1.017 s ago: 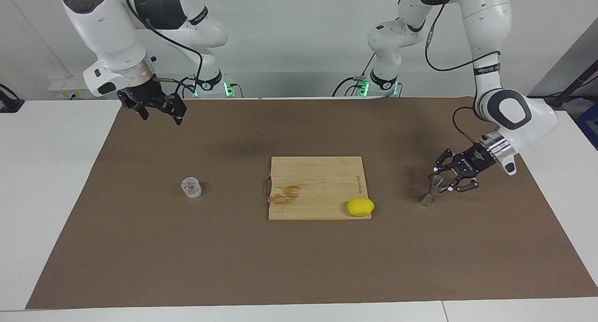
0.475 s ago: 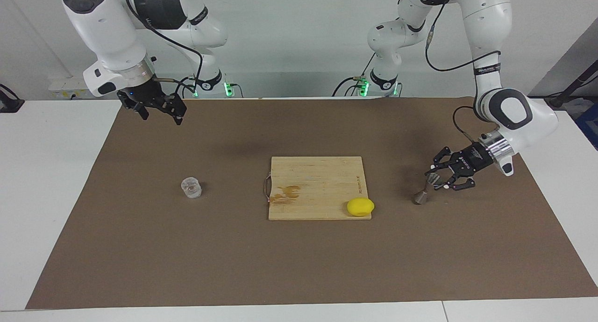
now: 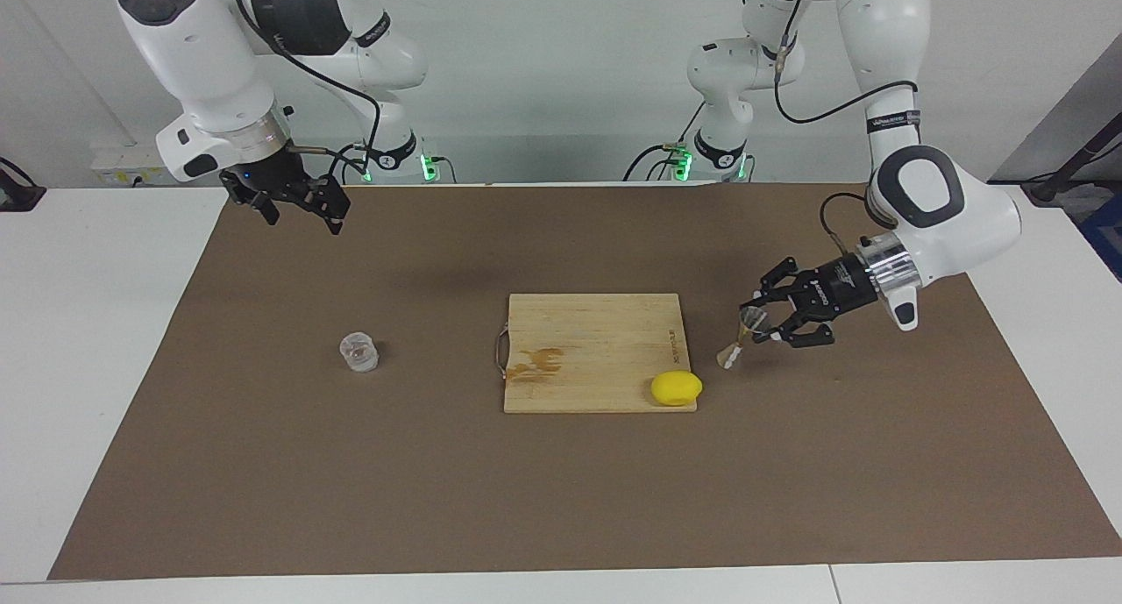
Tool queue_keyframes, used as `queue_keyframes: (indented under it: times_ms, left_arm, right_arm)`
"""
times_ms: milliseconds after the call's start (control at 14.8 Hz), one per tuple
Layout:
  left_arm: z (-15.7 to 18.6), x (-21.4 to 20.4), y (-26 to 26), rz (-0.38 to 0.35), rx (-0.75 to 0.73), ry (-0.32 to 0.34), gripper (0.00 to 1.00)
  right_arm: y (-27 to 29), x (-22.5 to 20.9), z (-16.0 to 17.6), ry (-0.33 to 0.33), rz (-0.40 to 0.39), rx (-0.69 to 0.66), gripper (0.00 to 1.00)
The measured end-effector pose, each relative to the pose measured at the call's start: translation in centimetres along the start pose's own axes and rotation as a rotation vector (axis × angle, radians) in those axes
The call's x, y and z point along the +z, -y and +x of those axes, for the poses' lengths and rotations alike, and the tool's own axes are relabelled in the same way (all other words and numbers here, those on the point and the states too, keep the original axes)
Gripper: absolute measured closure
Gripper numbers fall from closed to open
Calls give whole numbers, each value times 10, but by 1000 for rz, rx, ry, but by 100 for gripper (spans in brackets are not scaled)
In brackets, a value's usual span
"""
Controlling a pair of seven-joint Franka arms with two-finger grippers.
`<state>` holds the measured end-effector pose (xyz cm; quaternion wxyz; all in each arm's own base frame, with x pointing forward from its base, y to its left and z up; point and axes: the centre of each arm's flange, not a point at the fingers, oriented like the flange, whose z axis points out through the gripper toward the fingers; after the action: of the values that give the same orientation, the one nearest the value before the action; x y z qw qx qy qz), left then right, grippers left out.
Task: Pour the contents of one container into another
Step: 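Carry the metal cup onto the wooden board and set it down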
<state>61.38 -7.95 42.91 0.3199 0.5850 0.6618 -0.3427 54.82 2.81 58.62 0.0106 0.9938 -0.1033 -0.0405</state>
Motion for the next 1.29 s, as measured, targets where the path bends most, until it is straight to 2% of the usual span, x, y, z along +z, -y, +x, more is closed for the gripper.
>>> queue_keyframes:
  times_ms: [271,542,678,949,1288]
  left_arm:
    - [-57,49,20,33,-14,-4,49]
    - [-109,130,41,-97,-24,26,49]
    - [-123,169,58,-167,-30,19,49]
    - [-123,221,80,-279,-91,12,49]
    - [-103,265,97,-288,-117,-40,49]
  right_arm:
    - [0,0,0,0,0,0,0]
    - [0,0,0,0,0,0,0]
    - [0,0,0,0,0,0,0]
    - [0,0,0,0,0,0,0]
    - [0,0,0,0,0,0,0]
